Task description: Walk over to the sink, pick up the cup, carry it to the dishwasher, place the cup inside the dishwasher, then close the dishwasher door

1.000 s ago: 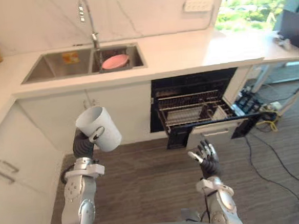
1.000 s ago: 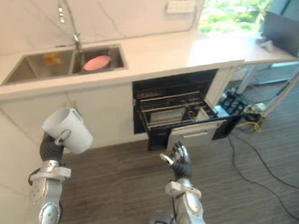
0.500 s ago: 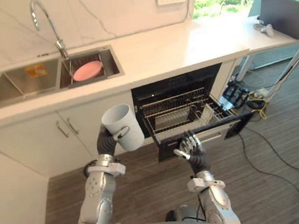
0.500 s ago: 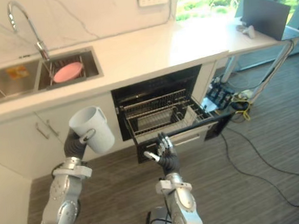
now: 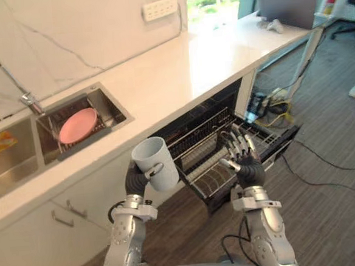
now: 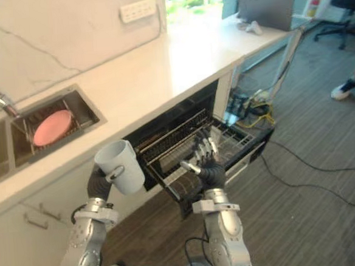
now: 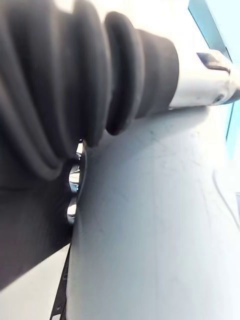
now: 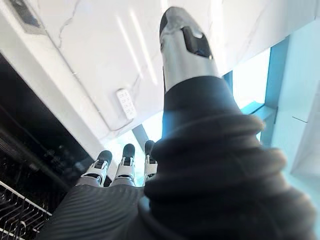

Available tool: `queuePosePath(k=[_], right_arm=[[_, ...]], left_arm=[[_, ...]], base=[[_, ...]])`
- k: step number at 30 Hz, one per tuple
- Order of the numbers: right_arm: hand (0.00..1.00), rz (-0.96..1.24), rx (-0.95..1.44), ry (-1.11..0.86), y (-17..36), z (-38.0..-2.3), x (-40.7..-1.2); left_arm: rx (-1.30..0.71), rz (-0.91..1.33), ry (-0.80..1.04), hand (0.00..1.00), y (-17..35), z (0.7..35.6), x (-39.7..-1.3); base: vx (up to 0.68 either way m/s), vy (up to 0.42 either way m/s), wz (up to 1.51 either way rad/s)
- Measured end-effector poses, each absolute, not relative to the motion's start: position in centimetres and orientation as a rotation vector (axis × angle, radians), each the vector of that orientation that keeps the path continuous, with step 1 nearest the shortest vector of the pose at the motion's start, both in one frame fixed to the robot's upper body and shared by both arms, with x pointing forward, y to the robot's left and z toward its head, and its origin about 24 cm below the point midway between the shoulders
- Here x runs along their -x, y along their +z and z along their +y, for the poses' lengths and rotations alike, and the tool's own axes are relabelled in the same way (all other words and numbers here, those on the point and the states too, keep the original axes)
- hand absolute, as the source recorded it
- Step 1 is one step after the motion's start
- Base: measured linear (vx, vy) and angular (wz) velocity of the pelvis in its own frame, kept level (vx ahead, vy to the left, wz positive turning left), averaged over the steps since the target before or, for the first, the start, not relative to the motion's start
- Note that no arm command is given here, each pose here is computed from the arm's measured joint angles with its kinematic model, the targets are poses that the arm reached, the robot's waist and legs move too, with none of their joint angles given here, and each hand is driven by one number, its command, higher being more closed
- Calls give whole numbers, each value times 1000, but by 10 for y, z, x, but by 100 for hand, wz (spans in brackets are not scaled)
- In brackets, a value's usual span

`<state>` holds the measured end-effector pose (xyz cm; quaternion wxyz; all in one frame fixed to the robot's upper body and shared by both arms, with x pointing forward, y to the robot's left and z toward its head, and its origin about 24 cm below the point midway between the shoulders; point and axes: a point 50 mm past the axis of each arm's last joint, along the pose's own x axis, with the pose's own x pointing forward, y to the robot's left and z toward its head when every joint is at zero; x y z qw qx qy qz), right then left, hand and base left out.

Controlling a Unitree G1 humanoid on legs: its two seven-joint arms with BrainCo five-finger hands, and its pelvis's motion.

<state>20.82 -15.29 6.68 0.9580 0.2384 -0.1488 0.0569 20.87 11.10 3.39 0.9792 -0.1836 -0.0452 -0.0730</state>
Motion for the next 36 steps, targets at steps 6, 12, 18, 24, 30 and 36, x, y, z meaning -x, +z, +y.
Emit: queuePosePath(k=[6, 12, 18, 24, 30, 36], right_arm=[[0, -324, -526, 151, 74, -153, -217], [0, -326, -571, 316, 87, -116, -228], [0, -290, -567, 332, 84, -116, -228], [0, -226, -624, 359, 80, -111, -229], [0, -145, -714, 356, 73, -109, -228], [0, -82, -710, 340, 69, -106, -231]], left_arm=[[323, -195, -184, 100, 59, 98, -235], [188, -207, -1, 100, 61, 112, -240], [116, -263, 128, 100, 74, 101, -247], [-95, -305, 177, 100, 72, 89, -248], [-382, -396, 307, 100, 67, 86, -249], [-491, -408, 325, 100, 56, 81, -246]], base=[[5, 355, -48], [-35, 169, -125], [21, -64, 3], [99, -67, -4], [47, -17, 11], [-15, -26, 11]])
